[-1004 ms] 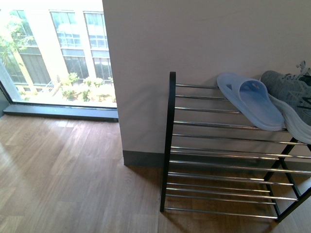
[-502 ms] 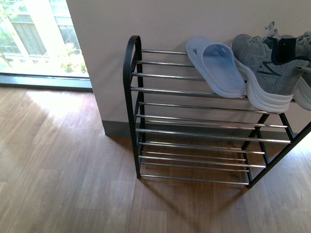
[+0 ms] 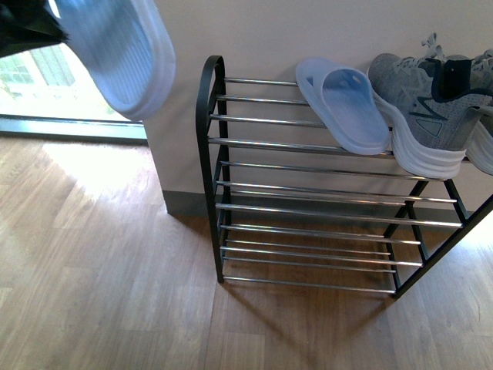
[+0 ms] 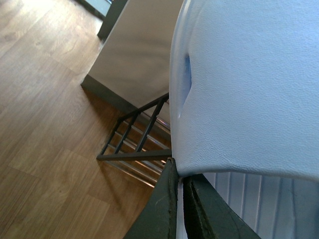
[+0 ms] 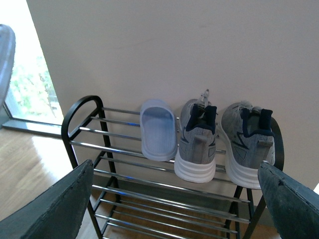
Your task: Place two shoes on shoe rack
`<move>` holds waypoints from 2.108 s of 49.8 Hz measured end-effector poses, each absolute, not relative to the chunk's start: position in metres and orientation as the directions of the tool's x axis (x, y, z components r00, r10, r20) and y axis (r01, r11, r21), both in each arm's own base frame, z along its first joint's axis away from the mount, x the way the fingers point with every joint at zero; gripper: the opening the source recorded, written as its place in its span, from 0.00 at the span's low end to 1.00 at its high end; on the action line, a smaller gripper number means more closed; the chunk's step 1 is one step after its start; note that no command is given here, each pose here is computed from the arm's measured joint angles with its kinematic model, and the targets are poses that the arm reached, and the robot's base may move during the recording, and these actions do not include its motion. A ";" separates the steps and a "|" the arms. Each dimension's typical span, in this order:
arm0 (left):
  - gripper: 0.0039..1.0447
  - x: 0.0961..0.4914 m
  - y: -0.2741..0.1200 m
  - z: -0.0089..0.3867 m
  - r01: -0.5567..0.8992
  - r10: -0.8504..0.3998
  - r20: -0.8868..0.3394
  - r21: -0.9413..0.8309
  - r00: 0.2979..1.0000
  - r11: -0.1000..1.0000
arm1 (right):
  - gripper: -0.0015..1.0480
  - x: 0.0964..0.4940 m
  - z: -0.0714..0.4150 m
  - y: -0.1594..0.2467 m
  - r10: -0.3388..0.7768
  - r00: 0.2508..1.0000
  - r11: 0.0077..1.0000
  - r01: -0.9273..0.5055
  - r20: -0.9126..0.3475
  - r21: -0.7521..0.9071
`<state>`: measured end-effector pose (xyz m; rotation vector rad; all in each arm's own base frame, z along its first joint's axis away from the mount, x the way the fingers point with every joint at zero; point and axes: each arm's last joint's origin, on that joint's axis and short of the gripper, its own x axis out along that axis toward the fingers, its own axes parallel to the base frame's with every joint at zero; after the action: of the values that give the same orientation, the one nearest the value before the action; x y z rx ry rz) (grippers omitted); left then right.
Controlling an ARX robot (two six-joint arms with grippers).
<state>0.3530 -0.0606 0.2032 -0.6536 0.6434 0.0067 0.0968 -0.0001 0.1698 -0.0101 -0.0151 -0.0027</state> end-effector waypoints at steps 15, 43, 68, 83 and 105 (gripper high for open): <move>0.01 0.432 -0.112 0.186 -0.063 -0.357 -0.600 -0.565 0.716 0.823 | 0.91 0.097 0.170 0.000 -0.002 1.000 1.000 0.002 0.015 -0.010; 0.01 0.493 -0.191 0.143 0.098 -0.405 -0.711 -0.431 0.574 0.897 | 0.91 0.097 0.170 0.000 -0.002 1.000 1.000 0.002 0.015 -0.010; 0.16 0.506 -0.194 0.116 0.105 -0.370 -0.740 -0.380 0.562 0.919 | 0.91 0.097 0.170 0.000 -0.002 1.000 1.000 0.002 0.015 -0.010; 0.74 0.496 -0.197 0.130 0.117 -0.478 -0.707 -0.495 0.522 0.861 | 0.91 0.097 0.170 0.000 -0.002 1.000 1.000 0.002 0.015 -0.010; 0.86 0.429 -0.153 0.246 0.154 -0.369 -0.506 -0.416 0.779 0.896 | 0.91 0.097 0.170 0.000 -0.002 1.000 1.000 0.002 0.015 -0.010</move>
<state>0.4290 -0.1535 0.2455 -0.3661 0.6165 -0.2895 0.0968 -0.0001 0.1698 -0.0097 -0.0151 -0.0016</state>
